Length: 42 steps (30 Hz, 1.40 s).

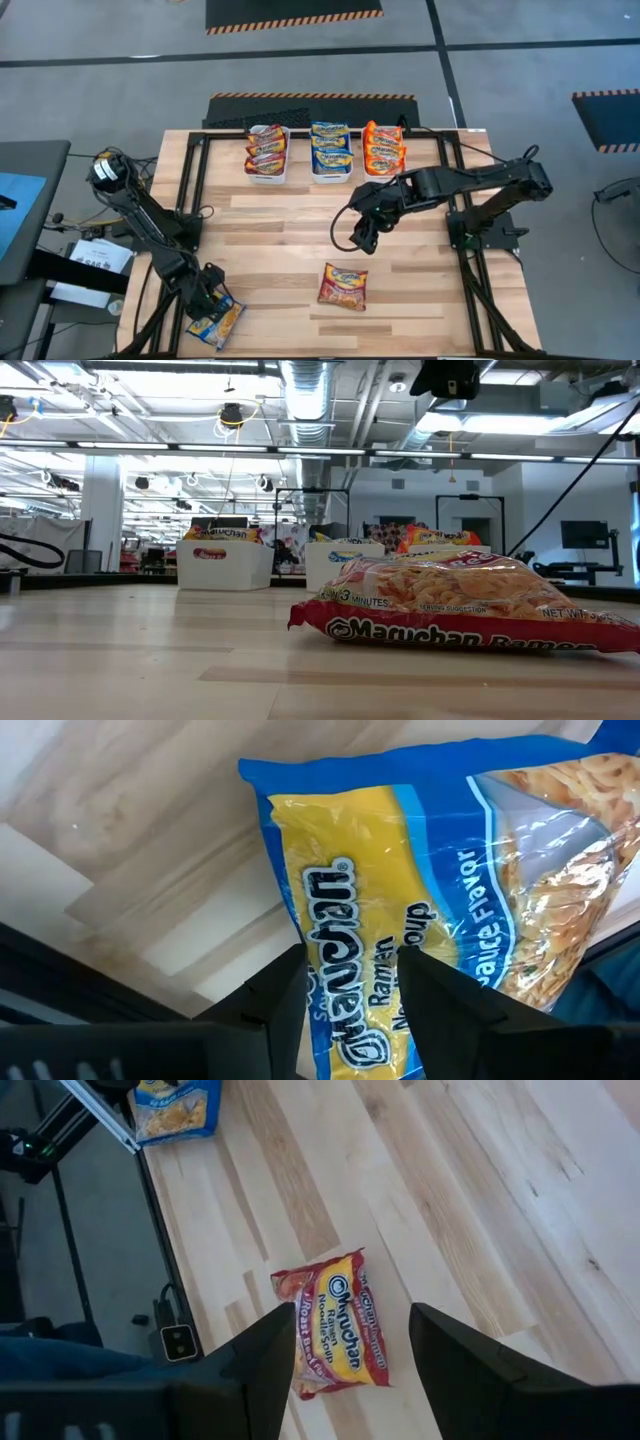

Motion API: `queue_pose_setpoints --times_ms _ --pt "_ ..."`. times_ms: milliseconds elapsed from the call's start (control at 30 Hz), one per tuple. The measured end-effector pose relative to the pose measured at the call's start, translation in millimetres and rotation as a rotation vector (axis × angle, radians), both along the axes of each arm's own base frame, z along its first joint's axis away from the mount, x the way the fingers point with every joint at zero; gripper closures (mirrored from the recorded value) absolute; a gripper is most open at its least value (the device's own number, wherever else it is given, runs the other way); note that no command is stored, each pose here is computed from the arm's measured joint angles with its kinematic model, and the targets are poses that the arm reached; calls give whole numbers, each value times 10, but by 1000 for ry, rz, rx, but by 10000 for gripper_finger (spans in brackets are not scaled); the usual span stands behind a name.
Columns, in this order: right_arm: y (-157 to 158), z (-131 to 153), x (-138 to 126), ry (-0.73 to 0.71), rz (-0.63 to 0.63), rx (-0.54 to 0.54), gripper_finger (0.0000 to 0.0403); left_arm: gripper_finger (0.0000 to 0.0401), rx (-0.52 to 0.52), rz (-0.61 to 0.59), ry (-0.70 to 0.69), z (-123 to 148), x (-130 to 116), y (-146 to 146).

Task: Sort Maruchan noodles
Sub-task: Put the blue noodle pack into the top middle white bin

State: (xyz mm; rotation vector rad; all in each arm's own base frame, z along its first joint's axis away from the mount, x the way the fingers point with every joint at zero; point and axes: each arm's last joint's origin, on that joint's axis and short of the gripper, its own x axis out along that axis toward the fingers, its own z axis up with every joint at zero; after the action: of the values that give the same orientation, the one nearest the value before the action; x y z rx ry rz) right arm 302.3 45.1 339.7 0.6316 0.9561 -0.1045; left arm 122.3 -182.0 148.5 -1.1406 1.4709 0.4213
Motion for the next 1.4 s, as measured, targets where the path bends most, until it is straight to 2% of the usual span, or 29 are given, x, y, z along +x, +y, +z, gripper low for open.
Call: queue_pose_setpoints --times_ms 367,633,900,1100,1400 --pt "0 0 0 0 0 -2 204 296 33 5 -57 -38 9 25" --pt "-1 -1 -1 1 0 -2 212 393 51 42 -150 -102 33 40" --pt "-3 -1 0 1 -1 -2 212 401 57 52 -288 -68 95 16" --pt "-12 0 2 0 -10 3 212 401 111 95 -416 -34 214 62" --pt "-10 37 47 -70 34 -24 211 401 212 -10 -528 67 542 261"
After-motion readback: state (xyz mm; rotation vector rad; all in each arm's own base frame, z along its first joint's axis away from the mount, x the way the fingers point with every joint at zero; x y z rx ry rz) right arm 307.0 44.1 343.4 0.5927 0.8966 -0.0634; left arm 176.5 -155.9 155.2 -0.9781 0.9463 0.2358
